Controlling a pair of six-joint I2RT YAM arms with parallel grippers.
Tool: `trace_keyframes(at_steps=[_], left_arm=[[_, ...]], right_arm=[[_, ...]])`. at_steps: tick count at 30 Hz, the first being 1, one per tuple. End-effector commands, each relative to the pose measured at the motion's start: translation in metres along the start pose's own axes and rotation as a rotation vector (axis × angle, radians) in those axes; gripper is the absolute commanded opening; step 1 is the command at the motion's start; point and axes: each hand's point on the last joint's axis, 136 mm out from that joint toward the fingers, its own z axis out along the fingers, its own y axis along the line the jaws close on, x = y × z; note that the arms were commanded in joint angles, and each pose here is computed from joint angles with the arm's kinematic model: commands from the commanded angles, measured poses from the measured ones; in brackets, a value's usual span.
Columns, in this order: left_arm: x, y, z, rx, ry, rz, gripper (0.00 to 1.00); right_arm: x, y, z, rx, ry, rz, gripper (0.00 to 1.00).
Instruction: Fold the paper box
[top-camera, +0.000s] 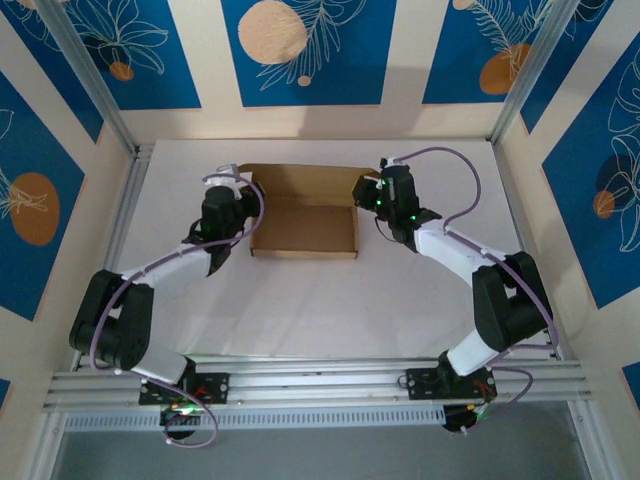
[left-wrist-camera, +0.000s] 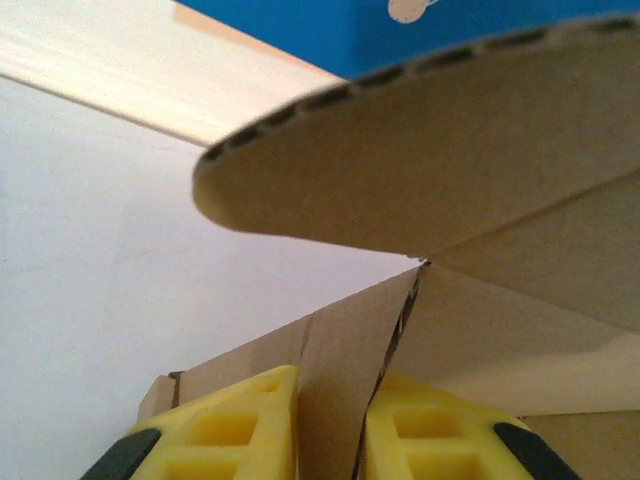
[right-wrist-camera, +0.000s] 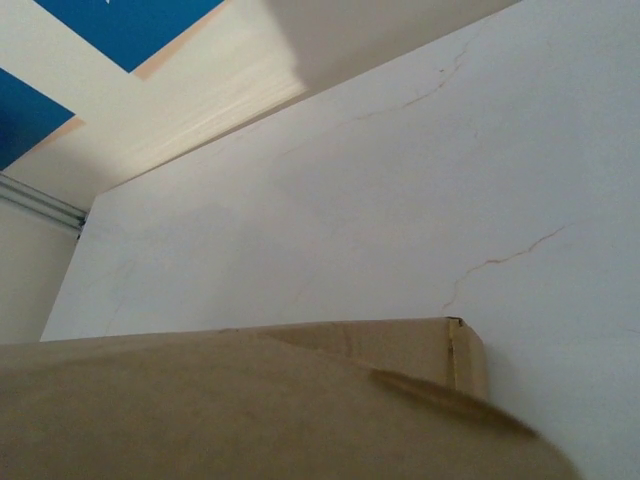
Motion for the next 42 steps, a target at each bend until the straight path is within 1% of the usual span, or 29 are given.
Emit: trace_keyframes(at_steps=[1, 4, 8, 14, 18, 22, 27, 32, 36, 39, 40, 42], left_arm=[[0.005, -0.010, -0.004, 0.075, -0.071, -0.015, 0.20], [0.015, -0.003, -0.009, 0.071, -0.069, -0.015, 0.21], [0.030, -0.006, -0.015, 0.099, -0.043, -0.012, 0.21], [0.051, -0.002, -0.024, 0.099, -0.013, -0.019, 0.22], [0.061, 0.002, -0.029, 0.087, 0.007, -0.015, 0.22], [0.064, 0.005, -0.034, 0.081, 0.013, -0.012, 0.23], [0.073, 0.015, -0.038, 0.040, 0.048, 0.003, 0.23], [0.089, 0.033, -0.048, -0.018, 0.079, -0.003, 0.22], [0.102, 0.040, -0.052, -0.039, 0.110, -0.002, 0.21], [0.106, 0.043, -0.053, -0.054, 0.120, 0.005, 0.20], [0.106, 0.044, -0.054, -0.060, 0.121, 0.010, 0.20], [0.104, 0.045, -0.054, -0.073, 0.121, 0.028, 0.19]], right_arm=[[0.006, 0.013, 0.003, -0.092, -0.014, 0.013, 0.21], [0.014, 0.009, 0.004, -0.091, -0.002, 0.002, 0.22], [0.023, 0.009, 0.001, -0.100, 0.016, -0.027, 0.22], [0.036, 0.006, -0.007, -0.091, 0.027, -0.049, 0.23], [0.049, -0.001, -0.013, -0.080, 0.045, -0.046, 0.23], [0.058, -0.009, -0.020, -0.068, 0.051, -0.043, 0.23], [0.071, -0.018, -0.025, -0.049, 0.079, -0.051, 0.24], [0.088, -0.030, -0.029, -0.018, 0.100, -0.047, 0.25], [0.098, -0.039, -0.030, 0.009, 0.117, -0.048, 0.26], [0.101, -0.042, -0.031, 0.020, 0.122, -0.057, 0.28], [0.100, -0.041, -0.032, 0.023, 0.123, -0.062, 0.30], [0.095, -0.038, -0.035, 0.021, 0.121, -0.069, 0.39]])
